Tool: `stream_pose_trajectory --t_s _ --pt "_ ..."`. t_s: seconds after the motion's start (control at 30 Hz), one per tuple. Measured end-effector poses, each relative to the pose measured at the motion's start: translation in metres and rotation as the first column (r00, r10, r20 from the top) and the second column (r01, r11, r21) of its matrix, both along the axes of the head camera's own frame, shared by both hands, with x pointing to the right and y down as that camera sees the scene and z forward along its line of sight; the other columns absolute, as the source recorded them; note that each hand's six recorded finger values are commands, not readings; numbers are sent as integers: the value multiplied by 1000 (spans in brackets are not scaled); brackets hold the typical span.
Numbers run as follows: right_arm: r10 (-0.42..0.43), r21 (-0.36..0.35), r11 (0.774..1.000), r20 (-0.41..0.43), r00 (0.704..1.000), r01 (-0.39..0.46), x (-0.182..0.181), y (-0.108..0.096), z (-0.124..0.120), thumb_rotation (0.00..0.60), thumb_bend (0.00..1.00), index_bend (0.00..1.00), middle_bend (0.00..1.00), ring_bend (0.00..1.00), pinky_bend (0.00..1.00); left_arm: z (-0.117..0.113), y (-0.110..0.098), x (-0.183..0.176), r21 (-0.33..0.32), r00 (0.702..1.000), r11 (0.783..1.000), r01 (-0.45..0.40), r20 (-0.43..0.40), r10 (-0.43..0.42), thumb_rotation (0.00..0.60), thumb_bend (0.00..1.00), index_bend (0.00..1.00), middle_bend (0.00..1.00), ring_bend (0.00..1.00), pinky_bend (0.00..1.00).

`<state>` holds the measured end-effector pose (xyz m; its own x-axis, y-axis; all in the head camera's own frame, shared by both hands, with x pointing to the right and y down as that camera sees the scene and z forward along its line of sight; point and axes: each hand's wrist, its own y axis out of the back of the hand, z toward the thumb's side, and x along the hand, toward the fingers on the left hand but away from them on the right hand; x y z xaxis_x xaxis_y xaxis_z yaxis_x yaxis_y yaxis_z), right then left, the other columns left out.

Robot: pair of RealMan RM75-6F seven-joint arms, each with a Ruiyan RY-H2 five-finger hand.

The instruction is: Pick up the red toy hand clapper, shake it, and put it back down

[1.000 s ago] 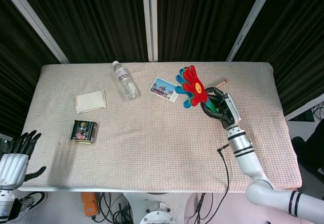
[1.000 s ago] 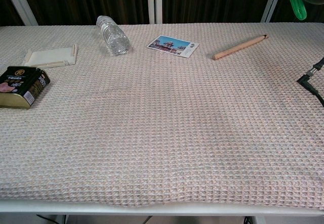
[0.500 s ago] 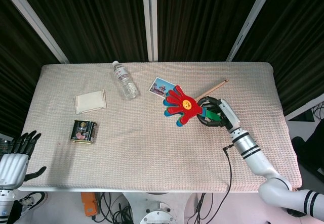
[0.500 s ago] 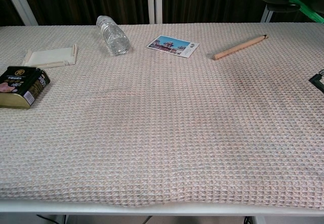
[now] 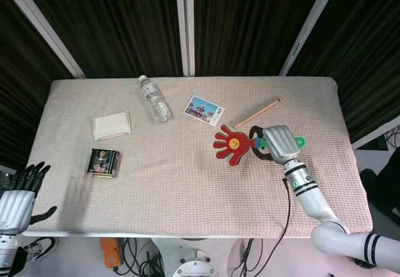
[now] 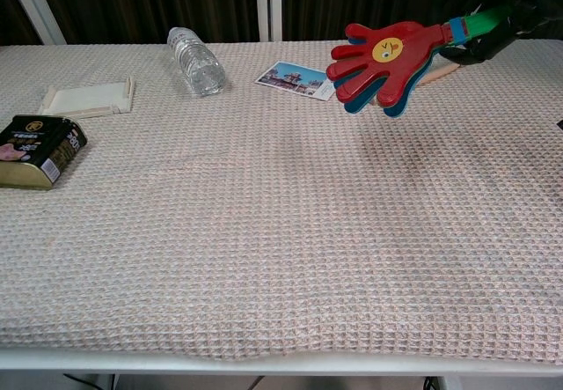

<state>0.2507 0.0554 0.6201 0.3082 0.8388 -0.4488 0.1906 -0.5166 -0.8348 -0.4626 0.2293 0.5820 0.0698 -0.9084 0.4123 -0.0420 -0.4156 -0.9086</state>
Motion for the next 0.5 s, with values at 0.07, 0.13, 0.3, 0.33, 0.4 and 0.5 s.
stream_pose_trajectory --t_s 0.07,0.13,0.3,0.33,0.4,0.5 --pt "34 -2 999 48 998 -34 0 -1 -3 600 517 926 897 948 983 0 0 0 0 1000 1000 0 -1 0 600 135 44 12 0 11" --pt "94 -27 995 142 985 -91 0 -3 -6 600 536 924 897 948 983 1 0 0 -2 1000 1000 -1 -2 1 600 136 44 12 0 11" --pt "308 -204 950 477 823 -238 4 -10 -17 600 558 917 897 948 983 2 0 1 -3 1000 1000 -5 -4 5 600 136 44 12 0 11" --pt "354 -250 934 538 765 -256 5 -11 -19 600 556 914 897 948 983 2 0 1 -3 1000 1000 -6 -4 6 600 136 44 12 0 11" --pt "458 -365 888 658 598 -278 8 -13 -23 600 551 907 897 948 983 2 0 2 -4 1000 1000 -7 -5 7 600 137 44 12 0 11" --pt "579 -518 815 747 327 -259 14 -17 -27 600 552 898 897 948 982 3 -1 3 -7 1000 1000 -10 -7 10 600 137 44 12 0 11"
